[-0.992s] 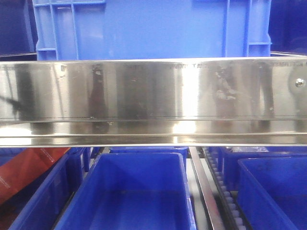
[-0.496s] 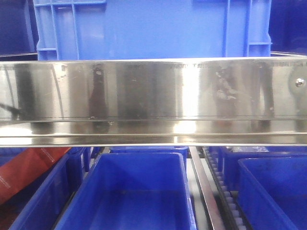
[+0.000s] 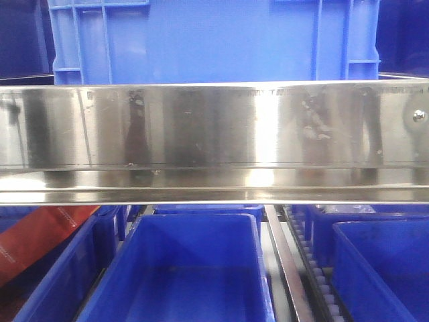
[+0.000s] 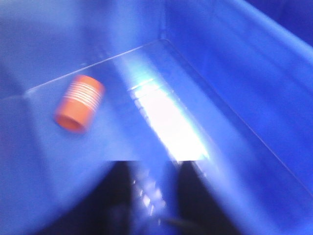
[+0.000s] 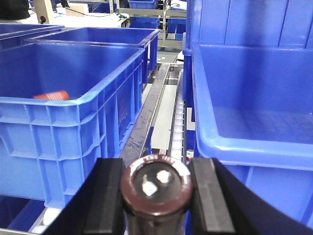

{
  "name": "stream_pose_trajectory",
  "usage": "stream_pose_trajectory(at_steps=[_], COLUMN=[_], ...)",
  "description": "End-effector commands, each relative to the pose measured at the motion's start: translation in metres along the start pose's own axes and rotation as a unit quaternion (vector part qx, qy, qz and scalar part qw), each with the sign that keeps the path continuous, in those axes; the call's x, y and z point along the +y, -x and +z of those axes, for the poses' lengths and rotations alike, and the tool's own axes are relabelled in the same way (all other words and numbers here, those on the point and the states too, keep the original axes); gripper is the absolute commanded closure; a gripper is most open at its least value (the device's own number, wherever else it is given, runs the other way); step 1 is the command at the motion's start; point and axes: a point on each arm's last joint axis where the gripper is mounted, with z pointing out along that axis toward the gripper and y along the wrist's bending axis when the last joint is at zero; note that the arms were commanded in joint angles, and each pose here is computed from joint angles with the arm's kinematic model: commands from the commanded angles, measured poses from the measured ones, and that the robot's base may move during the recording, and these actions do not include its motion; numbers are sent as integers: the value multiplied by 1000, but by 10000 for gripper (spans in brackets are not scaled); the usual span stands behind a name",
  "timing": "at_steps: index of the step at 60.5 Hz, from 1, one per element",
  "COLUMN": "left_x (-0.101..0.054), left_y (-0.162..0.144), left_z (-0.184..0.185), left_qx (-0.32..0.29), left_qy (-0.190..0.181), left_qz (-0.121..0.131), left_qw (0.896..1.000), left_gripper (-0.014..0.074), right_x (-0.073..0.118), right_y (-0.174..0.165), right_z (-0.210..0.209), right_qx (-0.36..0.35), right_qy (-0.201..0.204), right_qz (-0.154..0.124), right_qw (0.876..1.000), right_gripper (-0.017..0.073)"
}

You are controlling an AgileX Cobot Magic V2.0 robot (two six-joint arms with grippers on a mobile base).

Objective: Place cylindrical capacitor in blue bin on shelf
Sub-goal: 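Lower the left gripper into a blue bin and release the orange cylinder, then lower the right gripper into the blue bin and release the capacitor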

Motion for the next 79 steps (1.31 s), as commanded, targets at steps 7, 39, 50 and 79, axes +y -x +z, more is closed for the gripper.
stream_pose_trajectory(at_steps=[7,39,50,79], left_x=[2,8,9,13], left_y=[-12,-134,-190,-283], left_z=[-41,-151,-184,-210], left_qx=[-12,-147,-194,-212], left_qy=[15,17,12,11], left_qz=[8,-9,-22,-48], left_qw=[1000,989,981,976], left_gripper=[704,704,704,704], right_x=[0,0,-2,38], right_y=[8,7,9,105], right_z=[-1,2,22,111], right_qx=[-37,-28,-2,7], right_qy=[-2,-2,-3,114], right_qz=[-1,-3,-20,-86], right_qw=[999,1000,1000,990], right_gripper=[721,721,721,721])
